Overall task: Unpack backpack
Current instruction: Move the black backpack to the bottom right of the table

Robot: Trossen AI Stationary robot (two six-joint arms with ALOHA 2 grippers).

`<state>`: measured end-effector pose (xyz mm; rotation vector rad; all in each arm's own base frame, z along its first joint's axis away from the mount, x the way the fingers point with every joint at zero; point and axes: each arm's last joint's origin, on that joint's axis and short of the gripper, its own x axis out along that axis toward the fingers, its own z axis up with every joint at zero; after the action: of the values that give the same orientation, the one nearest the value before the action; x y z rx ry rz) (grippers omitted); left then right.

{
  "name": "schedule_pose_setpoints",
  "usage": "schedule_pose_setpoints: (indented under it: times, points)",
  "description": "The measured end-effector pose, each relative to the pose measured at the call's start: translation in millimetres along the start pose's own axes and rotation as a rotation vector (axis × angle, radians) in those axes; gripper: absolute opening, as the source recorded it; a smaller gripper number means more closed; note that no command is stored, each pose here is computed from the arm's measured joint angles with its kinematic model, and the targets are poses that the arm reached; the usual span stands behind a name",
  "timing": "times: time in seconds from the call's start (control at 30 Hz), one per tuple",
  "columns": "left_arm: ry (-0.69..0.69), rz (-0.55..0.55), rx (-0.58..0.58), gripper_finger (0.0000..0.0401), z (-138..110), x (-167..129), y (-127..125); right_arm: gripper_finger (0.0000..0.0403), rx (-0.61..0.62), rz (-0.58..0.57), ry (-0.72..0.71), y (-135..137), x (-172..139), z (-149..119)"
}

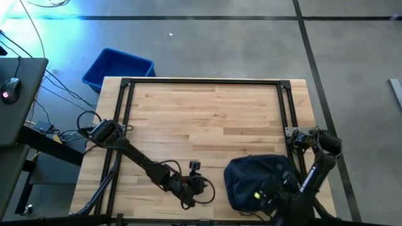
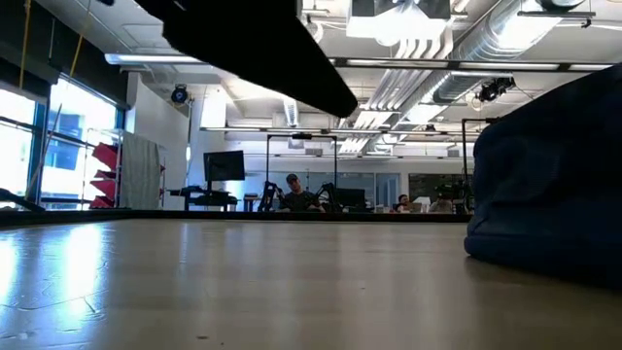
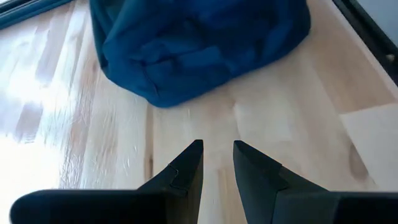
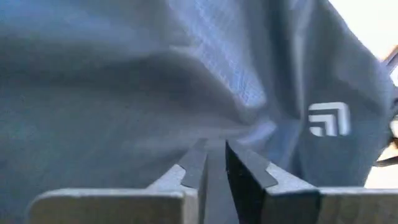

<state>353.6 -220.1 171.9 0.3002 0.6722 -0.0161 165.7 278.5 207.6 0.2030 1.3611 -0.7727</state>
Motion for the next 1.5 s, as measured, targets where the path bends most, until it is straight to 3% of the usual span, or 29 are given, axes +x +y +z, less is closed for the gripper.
schedule_pose_setpoints:
  times: [0.1,0.23,0.5,0.83,1.07,1.23,1.5]
  points:
    - [0.014,0.008,-0.001,0.0067,-4,10,3,0.0017,-0.013,-0.013,0.067,-1,20,-1]
    - [0.009,-0.025,-0.021,0.0067,-8,25,6,0.0003,0.030,0.017,0.110,0,21,-6]
    - [-0.019,-0.128,0.017,0.0067,-12,44,5,0.0000,0.162,0.285,0.222,28,-10,-18]
    - [-0.038,-0.140,0.009,0.0067,-12,46,4,0.0000,0.165,0.292,0.221,43,4,-15]
    - [-0.074,-0.182,-0.011,0.0067,-14,56,2,0.0000,0.156,0.418,0.182,53,0,-14]
    - [-0.071,-0.173,-0.011,0.0067,-14,56,3,0.0000,0.143,0.361,0.114,47,2,-16]
    - [-0.093,-0.272,-0.097,0.0041,21,8,18,0.0000,0.018,0.422,-0.138,14,-38,-8]
